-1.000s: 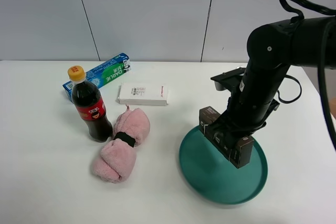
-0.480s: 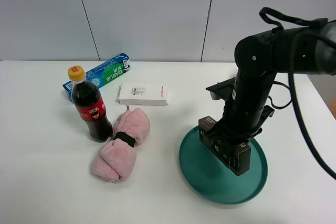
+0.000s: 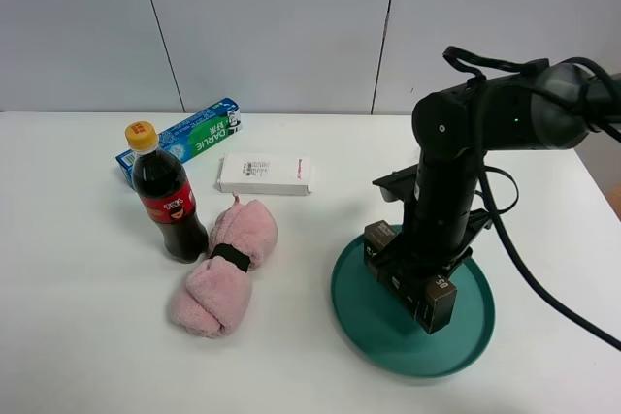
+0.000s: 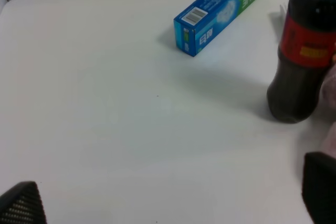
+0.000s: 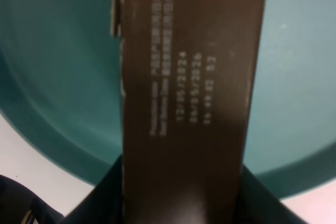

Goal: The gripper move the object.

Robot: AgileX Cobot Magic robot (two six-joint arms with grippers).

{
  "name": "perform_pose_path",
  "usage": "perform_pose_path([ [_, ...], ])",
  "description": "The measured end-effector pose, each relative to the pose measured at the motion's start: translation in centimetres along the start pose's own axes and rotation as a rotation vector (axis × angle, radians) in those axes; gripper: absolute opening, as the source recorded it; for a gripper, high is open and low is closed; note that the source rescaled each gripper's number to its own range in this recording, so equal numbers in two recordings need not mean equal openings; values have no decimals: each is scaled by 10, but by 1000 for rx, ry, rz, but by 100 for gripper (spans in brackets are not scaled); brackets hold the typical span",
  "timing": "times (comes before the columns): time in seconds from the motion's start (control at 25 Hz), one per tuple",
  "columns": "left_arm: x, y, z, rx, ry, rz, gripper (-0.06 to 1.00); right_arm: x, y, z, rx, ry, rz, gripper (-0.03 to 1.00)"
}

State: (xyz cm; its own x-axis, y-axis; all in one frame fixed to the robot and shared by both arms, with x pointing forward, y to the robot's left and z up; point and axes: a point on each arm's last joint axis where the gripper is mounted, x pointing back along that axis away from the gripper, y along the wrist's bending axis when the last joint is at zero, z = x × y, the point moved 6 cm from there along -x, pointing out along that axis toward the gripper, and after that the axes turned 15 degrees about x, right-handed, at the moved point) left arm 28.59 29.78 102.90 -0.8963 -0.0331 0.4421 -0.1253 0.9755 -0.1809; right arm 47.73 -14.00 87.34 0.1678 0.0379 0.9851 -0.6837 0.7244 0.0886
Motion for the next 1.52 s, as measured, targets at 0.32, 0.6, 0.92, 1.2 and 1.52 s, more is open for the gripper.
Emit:
perform_pose_path([
  [0.32, 0, 0, 0, 0, 0, 0, 100, -3, -3, -10, -1, -54, 14, 0],
  [0.6, 0, 0, 0, 0, 0, 0, 100, -3, -3, -12, -1, -65, 17, 17],
  [0.92, 0, 0, 0, 0, 0, 0, 100, -3, -4, -15, -2, -85, 22, 67],
  [1.2, 0, 0, 0, 0, 0, 0, 100, 1, -5, -22, -52, -145, 25, 75],
  [1.52, 0, 0, 0, 0, 0, 0, 100, 37, 1, -17, -129, -259, 20, 75],
])
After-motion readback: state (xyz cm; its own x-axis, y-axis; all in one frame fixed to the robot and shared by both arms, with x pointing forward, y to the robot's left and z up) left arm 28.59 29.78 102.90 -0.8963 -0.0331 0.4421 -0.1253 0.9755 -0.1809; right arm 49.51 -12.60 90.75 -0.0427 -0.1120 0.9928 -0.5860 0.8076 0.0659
